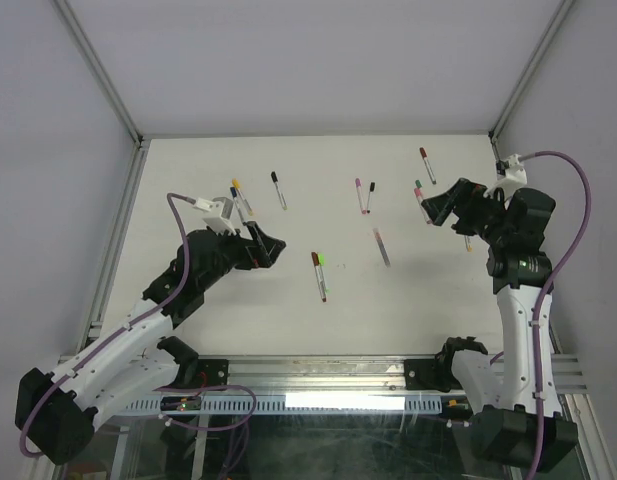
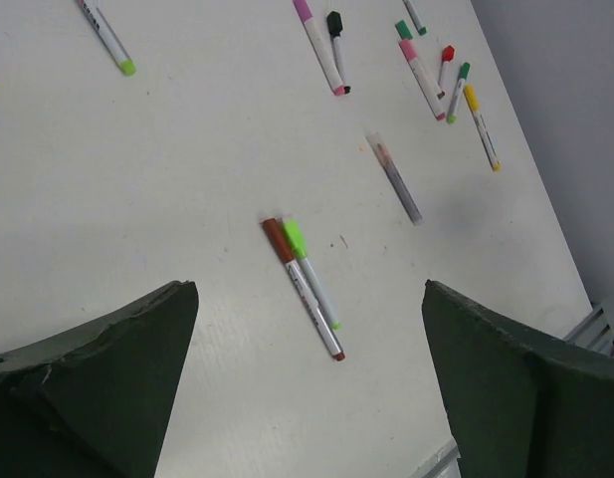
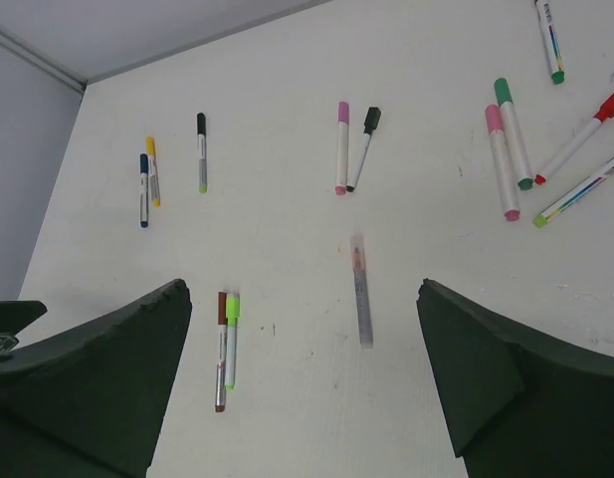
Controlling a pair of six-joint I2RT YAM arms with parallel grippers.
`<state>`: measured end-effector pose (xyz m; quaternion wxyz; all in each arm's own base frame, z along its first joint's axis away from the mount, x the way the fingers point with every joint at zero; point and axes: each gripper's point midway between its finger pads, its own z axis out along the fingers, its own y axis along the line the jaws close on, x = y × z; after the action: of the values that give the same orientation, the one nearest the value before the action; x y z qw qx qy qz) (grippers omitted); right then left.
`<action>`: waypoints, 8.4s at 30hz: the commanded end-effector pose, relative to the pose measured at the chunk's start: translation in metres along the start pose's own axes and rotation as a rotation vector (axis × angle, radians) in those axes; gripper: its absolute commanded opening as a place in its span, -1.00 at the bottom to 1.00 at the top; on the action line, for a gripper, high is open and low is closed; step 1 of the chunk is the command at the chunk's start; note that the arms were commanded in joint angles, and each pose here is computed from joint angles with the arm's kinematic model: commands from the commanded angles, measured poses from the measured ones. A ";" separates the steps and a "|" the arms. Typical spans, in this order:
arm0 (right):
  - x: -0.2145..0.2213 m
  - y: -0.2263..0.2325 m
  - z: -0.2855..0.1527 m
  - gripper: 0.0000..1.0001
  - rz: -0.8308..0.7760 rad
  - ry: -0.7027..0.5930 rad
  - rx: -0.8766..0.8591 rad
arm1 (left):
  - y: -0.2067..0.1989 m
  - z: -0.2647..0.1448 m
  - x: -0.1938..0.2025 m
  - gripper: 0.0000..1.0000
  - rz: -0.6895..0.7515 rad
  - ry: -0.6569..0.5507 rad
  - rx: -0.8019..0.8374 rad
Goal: Open the pen caps
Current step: Pick up the pen from the center of the board.
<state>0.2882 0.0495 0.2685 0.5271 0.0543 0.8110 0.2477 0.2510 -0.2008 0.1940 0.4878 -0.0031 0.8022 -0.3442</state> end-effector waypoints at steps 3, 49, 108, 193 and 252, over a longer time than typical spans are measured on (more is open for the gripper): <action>-0.027 0.006 -0.005 1.00 -0.026 -0.114 -0.011 | 0.004 0.008 -0.026 0.98 -0.005 -0.140 -0.042; 0.051 0.021 0.024 1.00 -0.479 0.102 -0.333 | 0.239 0.136 -0.059 0.02 0.011 0.088 -0.826; 0.115 0.096 0.032 0.92 -0.214 0.146 -0.772 | 0.175 0.088 0.029 -0.93 -0.156 0.189 -0.541; 0.247 0.168 0.088 0.72 0.108 0.612 -0.789 | -0.047 0.092 0.046 -1.00 -0.320 0.000 0.043; 0.122 0.127 0.048 -1.00 -0.522 0.368 -0.788 | -0.142 0.052 -0.055 0.97 -0.342 -0.310 0.358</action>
<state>0.2500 0.2222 0.1981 0.3720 -0.3807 0.7352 0.4197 0.2554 -0.3075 0.2965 0.5230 -0.0710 0.6183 -0.5824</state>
